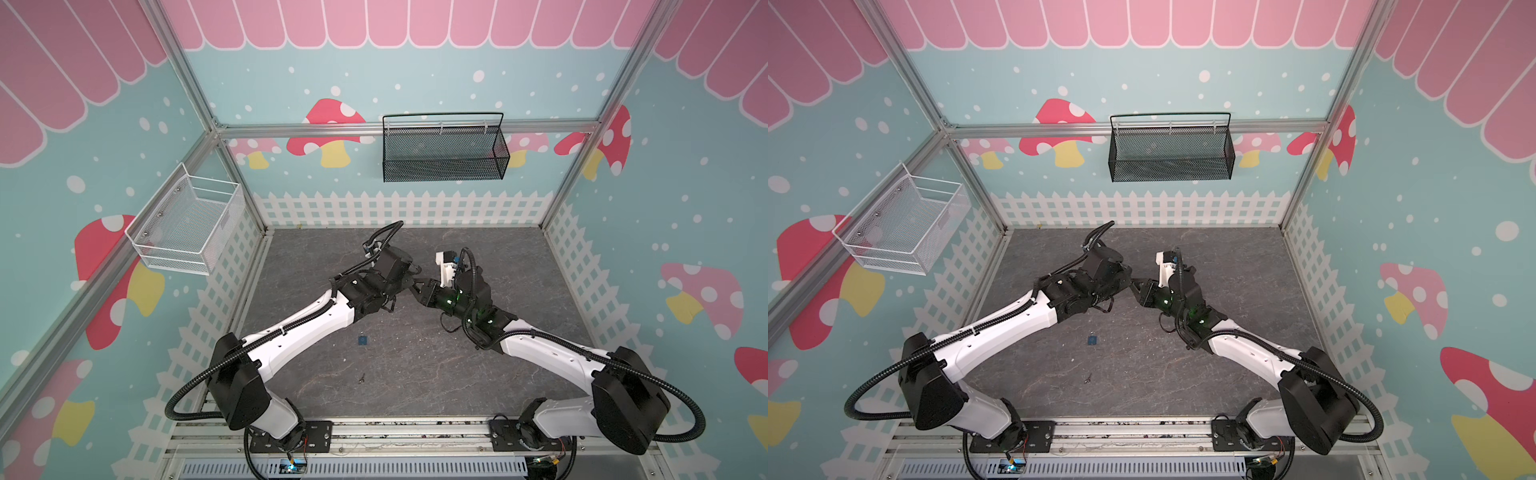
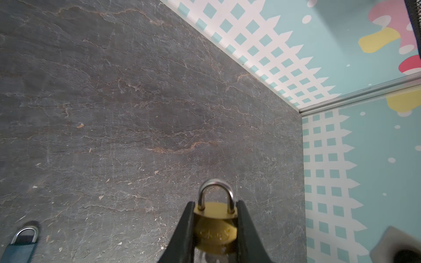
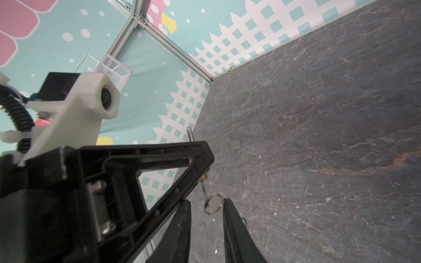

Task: Unlock with the key

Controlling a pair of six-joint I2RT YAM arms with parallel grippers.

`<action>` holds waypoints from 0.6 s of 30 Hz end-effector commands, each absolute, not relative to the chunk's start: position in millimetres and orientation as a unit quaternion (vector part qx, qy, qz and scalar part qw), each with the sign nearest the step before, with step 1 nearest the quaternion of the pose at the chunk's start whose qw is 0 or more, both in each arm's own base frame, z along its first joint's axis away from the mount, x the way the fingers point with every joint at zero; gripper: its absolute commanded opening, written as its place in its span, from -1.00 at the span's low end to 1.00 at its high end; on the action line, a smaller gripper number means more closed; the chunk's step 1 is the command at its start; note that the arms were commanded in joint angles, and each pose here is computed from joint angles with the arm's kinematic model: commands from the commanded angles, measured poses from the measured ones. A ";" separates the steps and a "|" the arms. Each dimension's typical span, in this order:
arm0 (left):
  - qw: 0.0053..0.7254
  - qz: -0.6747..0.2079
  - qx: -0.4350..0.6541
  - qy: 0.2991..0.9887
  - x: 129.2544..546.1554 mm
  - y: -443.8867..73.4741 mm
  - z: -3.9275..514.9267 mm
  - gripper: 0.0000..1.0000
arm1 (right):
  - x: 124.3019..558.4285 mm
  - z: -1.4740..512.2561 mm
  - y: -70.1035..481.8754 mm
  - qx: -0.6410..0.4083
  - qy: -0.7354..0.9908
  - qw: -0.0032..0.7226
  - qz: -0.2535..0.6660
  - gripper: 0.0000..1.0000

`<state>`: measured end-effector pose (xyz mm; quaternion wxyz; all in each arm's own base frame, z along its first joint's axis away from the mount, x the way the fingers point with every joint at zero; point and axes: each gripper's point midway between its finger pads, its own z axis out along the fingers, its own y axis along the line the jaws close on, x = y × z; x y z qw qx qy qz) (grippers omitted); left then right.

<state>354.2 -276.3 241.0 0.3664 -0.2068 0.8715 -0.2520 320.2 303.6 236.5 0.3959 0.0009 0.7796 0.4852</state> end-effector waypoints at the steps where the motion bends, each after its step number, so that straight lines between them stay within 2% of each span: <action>1: 0.378 -0.270 -0.212 0.860 353.1 -275.3 262.5 -1.00 | 325.4 242.4 306.3 0.009 0.775 0.400 0.489 -0.46; 18: 0.364 -0.298 -0.214 0.856 351.1 -284.2 266.4 -1.00 | 329.4 245.3 309.6 -0.002 0.767 0.413 0.491 -0.65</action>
